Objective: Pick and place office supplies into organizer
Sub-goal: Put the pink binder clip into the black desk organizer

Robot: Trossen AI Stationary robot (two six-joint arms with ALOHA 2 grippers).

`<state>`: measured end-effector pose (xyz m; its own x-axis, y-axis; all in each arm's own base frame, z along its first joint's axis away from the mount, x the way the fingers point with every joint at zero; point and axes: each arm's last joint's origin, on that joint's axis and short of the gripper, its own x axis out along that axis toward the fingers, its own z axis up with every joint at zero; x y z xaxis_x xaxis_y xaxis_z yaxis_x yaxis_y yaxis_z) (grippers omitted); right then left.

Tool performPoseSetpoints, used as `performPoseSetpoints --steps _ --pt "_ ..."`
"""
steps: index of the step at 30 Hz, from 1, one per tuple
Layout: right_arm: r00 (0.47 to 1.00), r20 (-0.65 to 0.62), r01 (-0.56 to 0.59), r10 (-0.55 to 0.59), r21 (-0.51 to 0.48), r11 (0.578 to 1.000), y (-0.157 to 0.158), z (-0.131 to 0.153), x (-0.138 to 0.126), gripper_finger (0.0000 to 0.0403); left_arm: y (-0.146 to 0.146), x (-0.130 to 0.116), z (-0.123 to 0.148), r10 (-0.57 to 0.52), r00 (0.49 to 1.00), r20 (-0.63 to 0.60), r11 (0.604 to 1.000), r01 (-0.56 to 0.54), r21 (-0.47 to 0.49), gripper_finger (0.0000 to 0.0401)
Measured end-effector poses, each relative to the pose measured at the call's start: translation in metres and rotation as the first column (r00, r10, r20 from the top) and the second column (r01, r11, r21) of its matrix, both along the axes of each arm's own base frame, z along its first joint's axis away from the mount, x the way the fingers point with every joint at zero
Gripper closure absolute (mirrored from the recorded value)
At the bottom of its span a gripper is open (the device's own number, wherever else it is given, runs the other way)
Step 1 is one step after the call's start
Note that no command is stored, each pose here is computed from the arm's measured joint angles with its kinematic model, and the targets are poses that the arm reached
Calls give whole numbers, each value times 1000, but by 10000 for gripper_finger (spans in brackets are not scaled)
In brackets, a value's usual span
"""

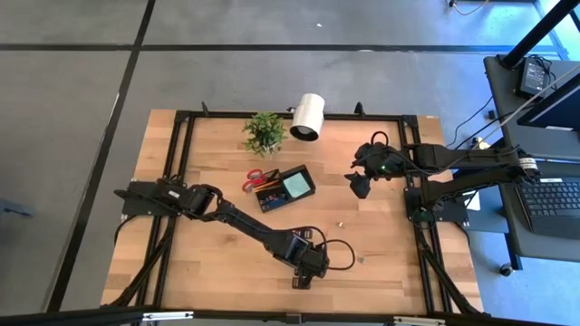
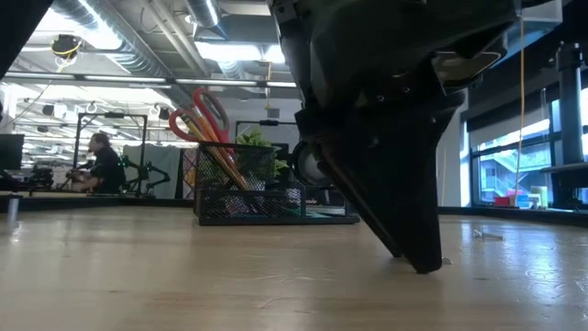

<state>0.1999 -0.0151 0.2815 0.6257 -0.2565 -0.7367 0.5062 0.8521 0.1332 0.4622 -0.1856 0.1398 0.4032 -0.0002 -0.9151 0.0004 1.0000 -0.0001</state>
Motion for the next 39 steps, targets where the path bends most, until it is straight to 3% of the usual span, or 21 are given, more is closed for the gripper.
performPoseSetpoints --steps 10,26,32,39 --pt "1000 0 0 0 -1 1000 0 0 0 130 0 0 -1 -13 1000 -1 1000 13 8 237" --pt "1000 1 0 0 0 1000 0 0 0 130 1 1 -1 -45 999 8 998 45 44 337" --pt "1000 0 0 0 -1 1000 0 0 0 130 1 0 0 -57 998 -4 998 57 37 351" --pt "1000 1 1 -1 -1 1000 0 0 0 130 14 -23 31 -34 991 -130 994 48 103 351"
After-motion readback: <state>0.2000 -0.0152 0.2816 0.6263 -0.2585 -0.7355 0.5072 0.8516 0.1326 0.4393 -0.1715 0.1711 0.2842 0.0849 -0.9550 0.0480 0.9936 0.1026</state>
